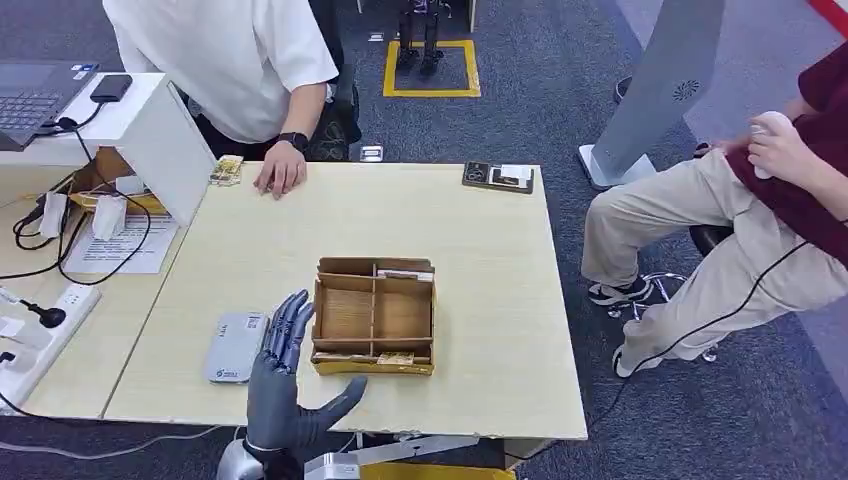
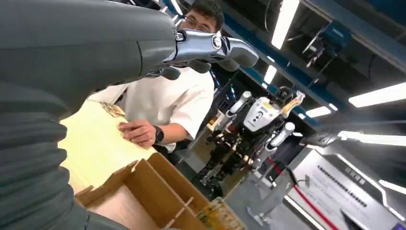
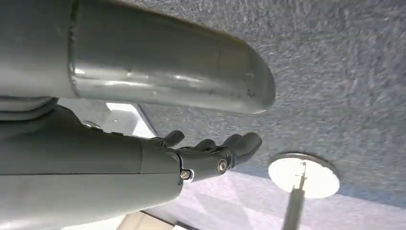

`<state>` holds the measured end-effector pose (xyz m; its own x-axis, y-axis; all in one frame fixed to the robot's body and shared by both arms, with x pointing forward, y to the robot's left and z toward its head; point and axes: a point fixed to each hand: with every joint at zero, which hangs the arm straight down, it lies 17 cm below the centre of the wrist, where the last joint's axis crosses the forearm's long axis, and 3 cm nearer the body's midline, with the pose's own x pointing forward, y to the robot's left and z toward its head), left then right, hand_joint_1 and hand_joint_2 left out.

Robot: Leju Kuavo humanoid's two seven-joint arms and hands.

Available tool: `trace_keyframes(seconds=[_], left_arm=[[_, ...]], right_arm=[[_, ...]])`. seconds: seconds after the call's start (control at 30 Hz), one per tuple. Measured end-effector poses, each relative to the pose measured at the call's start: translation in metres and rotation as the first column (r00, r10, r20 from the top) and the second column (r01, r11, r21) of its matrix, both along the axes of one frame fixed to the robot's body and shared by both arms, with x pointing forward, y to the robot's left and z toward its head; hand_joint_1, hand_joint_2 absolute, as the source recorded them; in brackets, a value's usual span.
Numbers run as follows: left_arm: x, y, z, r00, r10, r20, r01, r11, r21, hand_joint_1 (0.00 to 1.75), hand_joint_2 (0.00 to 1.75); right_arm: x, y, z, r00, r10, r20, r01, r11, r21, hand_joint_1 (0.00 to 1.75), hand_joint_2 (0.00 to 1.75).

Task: Pass the card to the sensor for recognition and then transmit it.

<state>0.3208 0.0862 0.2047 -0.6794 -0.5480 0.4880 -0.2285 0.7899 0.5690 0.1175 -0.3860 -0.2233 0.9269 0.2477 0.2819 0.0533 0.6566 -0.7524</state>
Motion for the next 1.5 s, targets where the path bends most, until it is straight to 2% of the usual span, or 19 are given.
trace_keyframes(seconds=[0.07,0.23,0.47,0.7,1.0,1.37,1.5], left_arm=[[0.001,0.0,-0.004,1.0,0.0,0.0,0.0,1.0,0.023,0.0,1.75],[0.006,-0.009,-0.026,1.0,0.026,0.016,-0.029,0.978,0.208,0.0,1.75],[0.016,-0.013,-0.049,0.998,0.061,0.023,-0.065,0.935,0.349,0.0,1.75],[0.02,-0.012,-0.059,0.997,0.07,0.017,-0.072,0.919,0.387,0.0,1.75],[0.026,-0.011,-0.069,0.99,0.132,0.053,-0.141,0.861,0.489,0.0,1.75],[0.027,-0.011,-0.071,0.989,0.137,0.058,-0.148,0.851,0.505,0.0,1.75],[0.03,-0.008,-0.073,0.982,0.174,0.069,-0.184,0.829,0.528,0.0,1.75]], right_arm=[[-0.002,-0.003,0.0,1.0,-0.012,-0.001,0.012,1.0,-0.003,0.0,0.0],[-0.005,-0.015,0.003,0.999,-0.033,0.008,0.033,0.999,-0.023,0.0,0.0],[-0.006,-0.025,0.005,0.999,-0.052,0.015,0.053,0.998,-0.036,0.0,0.0],[-0.008,-0.029,0.006,0.998,-0.064,0.015,0.064,0.997,-0.041,0.0,0.0],[-0.007,-0.03,0.006,0.998,-0.055,0.012,0.055,0.998,-0.044,0.0,0.0],[-0.009,-0.03,0.006,0.998,-0.065,0.01,0.066,0.997,-0.043,0.0,0.0],[-0.01,-0.031,0.006,0.998,-0.07,0.009,0.07,0.997,-0.043,0.0,0.0]])
